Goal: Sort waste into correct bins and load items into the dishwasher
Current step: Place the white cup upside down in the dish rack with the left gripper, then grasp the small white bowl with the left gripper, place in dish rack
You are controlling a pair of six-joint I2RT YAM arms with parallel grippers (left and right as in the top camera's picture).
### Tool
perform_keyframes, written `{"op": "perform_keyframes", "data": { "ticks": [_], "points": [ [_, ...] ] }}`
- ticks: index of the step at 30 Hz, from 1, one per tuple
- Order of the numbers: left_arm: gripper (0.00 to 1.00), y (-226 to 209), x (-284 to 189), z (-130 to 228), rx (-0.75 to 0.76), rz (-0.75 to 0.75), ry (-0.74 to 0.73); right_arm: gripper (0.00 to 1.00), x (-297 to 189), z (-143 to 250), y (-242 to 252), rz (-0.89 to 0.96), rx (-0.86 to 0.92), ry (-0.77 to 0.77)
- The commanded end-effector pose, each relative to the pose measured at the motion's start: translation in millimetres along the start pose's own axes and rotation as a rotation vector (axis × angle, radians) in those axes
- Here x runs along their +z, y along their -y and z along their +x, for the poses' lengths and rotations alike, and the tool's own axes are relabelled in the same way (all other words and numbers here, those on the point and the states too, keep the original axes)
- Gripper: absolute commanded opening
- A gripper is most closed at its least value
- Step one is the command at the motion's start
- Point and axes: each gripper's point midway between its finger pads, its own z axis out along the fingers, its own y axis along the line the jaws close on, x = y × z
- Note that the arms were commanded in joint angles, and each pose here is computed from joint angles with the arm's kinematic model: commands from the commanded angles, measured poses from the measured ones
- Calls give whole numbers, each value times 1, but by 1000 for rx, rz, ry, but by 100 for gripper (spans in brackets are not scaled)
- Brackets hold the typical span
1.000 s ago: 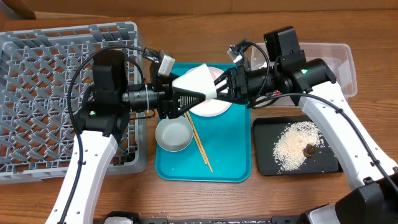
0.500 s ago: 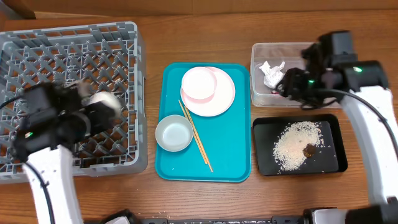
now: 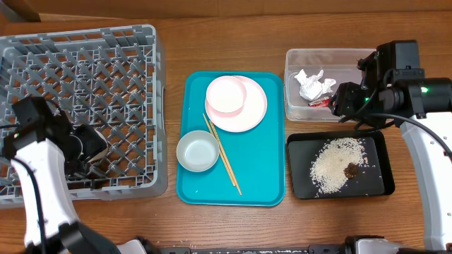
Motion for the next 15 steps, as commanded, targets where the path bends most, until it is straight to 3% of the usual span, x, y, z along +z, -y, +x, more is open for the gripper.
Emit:
{"op": "perform_keyframes", "data": {
  "ticks": [1, 3, 9, 15],
  "points": [
    [73, -3, 9, -9, -25, -18, -11, 53, -4, -1, 3, 14, -5, 6],
    [100, 0, 12, -11, -24, -4, -10, 53, -4, 1, 3, 16, -3, -1],
    [100, 36, -22, -27, 57, 136, 65, 64, -12, 0, 14, 31, -23, 10],
    [100, 122, -65, -5, 332, 272, 170, 78, -34, -14, 38, 17, 78, 82]
  ]
}}
